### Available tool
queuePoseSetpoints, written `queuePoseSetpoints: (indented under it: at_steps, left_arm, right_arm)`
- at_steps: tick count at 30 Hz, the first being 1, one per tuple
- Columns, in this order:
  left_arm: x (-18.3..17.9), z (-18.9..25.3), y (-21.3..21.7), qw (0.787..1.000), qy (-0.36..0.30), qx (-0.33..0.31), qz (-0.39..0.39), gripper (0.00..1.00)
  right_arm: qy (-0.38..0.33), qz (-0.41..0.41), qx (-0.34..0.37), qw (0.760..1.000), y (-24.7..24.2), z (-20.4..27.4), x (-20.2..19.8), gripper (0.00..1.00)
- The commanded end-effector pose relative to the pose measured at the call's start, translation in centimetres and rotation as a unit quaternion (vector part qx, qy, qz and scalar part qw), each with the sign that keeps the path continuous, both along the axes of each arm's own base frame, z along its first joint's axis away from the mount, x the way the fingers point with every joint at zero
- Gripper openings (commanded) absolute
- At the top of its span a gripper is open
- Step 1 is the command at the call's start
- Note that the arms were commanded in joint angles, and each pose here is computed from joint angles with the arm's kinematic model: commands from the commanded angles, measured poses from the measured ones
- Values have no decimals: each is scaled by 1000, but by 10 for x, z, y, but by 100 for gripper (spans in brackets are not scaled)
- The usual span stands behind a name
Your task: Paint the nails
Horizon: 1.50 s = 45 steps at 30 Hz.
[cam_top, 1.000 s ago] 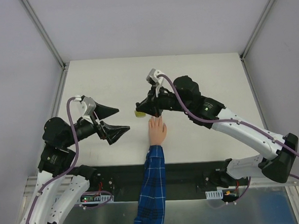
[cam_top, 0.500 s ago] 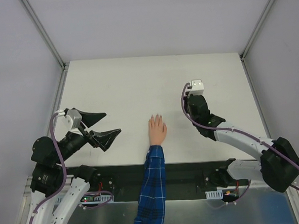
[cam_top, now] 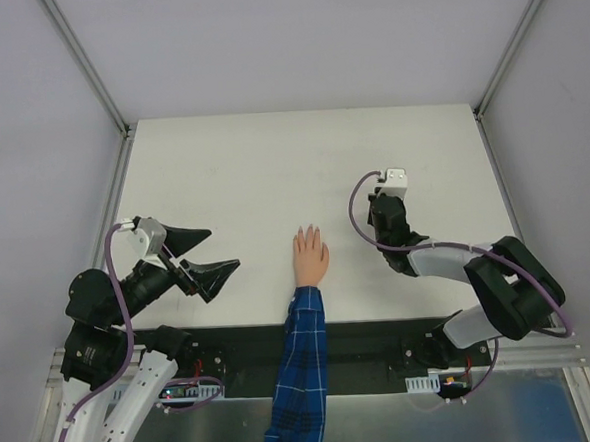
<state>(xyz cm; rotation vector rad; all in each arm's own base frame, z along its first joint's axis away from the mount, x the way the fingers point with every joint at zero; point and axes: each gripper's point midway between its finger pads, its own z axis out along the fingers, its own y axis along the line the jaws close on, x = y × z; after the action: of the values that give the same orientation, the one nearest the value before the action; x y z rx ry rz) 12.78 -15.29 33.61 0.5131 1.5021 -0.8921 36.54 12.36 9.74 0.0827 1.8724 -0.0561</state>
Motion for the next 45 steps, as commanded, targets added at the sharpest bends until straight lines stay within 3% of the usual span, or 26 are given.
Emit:
queuePoseSetpoints:
  at_steps: [1,23,37,45]
  left_arm:
    - [-2,1,3,1000,-8,2,5,99]
    - [-5,2,-2,1000,7,-4,-10,99]
    - [-6,0,-2,1000,10,-6,-11,99]
    - [-6,2,-2,1000,13,-9,-12,99]
  right_arm:
    - [-33,-20,31,999,0,5,9,1]
    - [7,-34,20,999,-9,-31,-3,12]
    - [27,-31,12,999,-6,-27,-16,45]
    - [55,-52,24,997,-16,36,-34,65]
